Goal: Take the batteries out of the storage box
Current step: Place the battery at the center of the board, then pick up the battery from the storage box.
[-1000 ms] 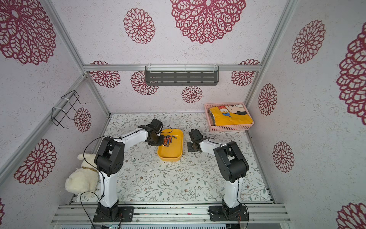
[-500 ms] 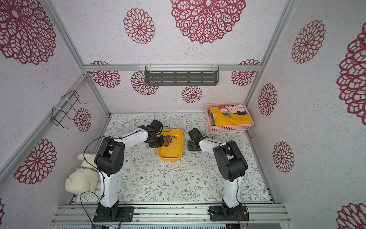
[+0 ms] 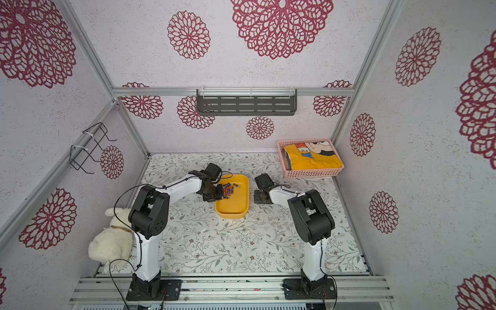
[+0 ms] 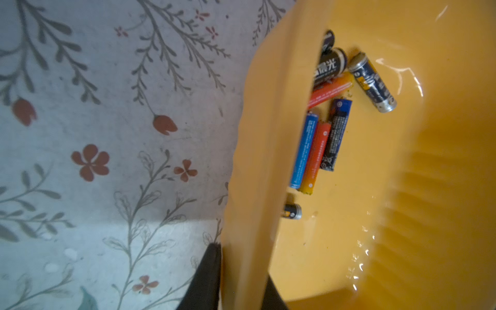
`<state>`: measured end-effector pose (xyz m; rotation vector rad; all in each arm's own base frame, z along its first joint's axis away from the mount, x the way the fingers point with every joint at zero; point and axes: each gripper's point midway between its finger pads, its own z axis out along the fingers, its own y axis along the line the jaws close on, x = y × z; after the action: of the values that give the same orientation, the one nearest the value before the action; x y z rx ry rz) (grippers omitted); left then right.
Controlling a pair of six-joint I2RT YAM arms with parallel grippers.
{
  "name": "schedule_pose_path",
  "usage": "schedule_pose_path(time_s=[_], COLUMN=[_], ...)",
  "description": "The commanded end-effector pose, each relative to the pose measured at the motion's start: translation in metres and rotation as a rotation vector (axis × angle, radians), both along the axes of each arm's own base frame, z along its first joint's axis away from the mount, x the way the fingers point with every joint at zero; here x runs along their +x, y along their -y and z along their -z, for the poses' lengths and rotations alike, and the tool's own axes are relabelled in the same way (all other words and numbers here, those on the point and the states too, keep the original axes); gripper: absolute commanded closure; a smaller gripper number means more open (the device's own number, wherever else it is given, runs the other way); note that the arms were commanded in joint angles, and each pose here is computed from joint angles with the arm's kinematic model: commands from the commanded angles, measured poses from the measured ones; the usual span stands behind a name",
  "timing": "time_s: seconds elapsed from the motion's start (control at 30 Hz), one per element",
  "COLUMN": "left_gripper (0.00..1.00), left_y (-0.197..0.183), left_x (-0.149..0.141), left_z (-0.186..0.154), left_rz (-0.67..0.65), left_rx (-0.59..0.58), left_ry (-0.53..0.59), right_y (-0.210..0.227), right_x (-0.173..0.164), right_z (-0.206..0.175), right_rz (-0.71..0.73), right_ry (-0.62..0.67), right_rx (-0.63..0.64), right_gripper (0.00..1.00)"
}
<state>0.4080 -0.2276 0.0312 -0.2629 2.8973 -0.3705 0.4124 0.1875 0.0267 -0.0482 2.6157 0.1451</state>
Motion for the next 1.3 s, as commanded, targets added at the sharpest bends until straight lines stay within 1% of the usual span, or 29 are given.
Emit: schedule_pose_path(time_s=[0.0,0.1,0.3,0.33,0.4,0.43,0.5,0.57,0.6,0.67,0.73,0.8,0.87,0.93,1.03,1.13,1.27], left_gripper=[0.86,0.86,0.84,0.80,0.68,0.66,0.61,0.56,0.55,0.54,0.53,0.53,0.53,0.53,0.51,0.51,0.50], left_y=[0.004,0.008,0.005,0.005,0.005,0.004,0.002,0.000,-0.001,-0.008,-0.019,-0.030,-0.044,-0.058,-0.075,-0.083,-0.083], left_x=[-0.006,-0.008,-0.005,-0.004,-0.003,-0.003,0.000,0.002,0.004,0.005,0.007,0.009,0.006,0.002,-0.007,-0.016,-0.025], left_z=[-0.014,-0.015,-0.019,-0.021,-0.028,-0.034,-0.048,-0.061,-0.083,-0.103,-0.122,-0.137,-0.140,-0.145,-0.149,-0.142,-0.123], left_rz=[-0.003,-0.004,0.000,0.001,0.005,0.006,0.004,0.002,0.000,-0.007,-0.018,-0.031,-0.052,-0.086,-0.134,-0.154,-0.149], left_rx=[-0.014,-0.035,-0.005,-0.006,-0.008,-0.006,-0.003,-0.001,-0.015,0.008,0.042,0.069,0.080,0.078,0.070,0.063,0.066], left_ry=[0.007,-0.001,0.012,0.016,0.026,0.038,0.069,0.097,0.144,0.192,0.258,0.337,0.385,0.452,0.515,0.515,0.459], right_y=[-0.001,-0.002,-0.001,-0.004,-0.010,-0.017,-0.032,-0.054,-0.065,-0.083,-0.100,-0.114,-0.127,-0.134,-0.142,-0.150,-0.156], right_x=[0.002,0.003,0.006,0.007,0.008,0.008,0.007,0.004,0.003,0.003,0.006,0.012,0.019,0.028,0.041,0.048,0.053], right_z=[-0.014,-0.023,-0.054,-0.064,-0.084,-0.097,-0.119,-0.138,-0.147,-0.156,-0.155,-0.144,-0.131,-0.118,-0.102,-0.086,-0.065], right_rz=[0.013,0.013,0.018,0.009,-0.022,-0.048,-0.093,-0.154,-0.181,-0.215,-0.240,-0.255,-0.264,-0.238,-0.219,-0.223,-0.231], right_ry=[0.005,0.011,0.045,0.058,0.091,0.117,0.162,0.196,0.209,0.226,0.225,0.199,0.169,0.138,0.117,0.085,0.042], right_rx=[0.002,0.002,-0.002,-0.001,-0.005,-0.008,-0.001,0.045,0.068,0.092,0.102,0.101,0.088,0.071,0.068,0.063,0.052], right_gripper=[0.66,0.63,0.61,0.61,0.60,0.60,0.59,0.58,0.58,0.59,0.59,0.60,0.62,0.64,0.64,0.64,0.65])
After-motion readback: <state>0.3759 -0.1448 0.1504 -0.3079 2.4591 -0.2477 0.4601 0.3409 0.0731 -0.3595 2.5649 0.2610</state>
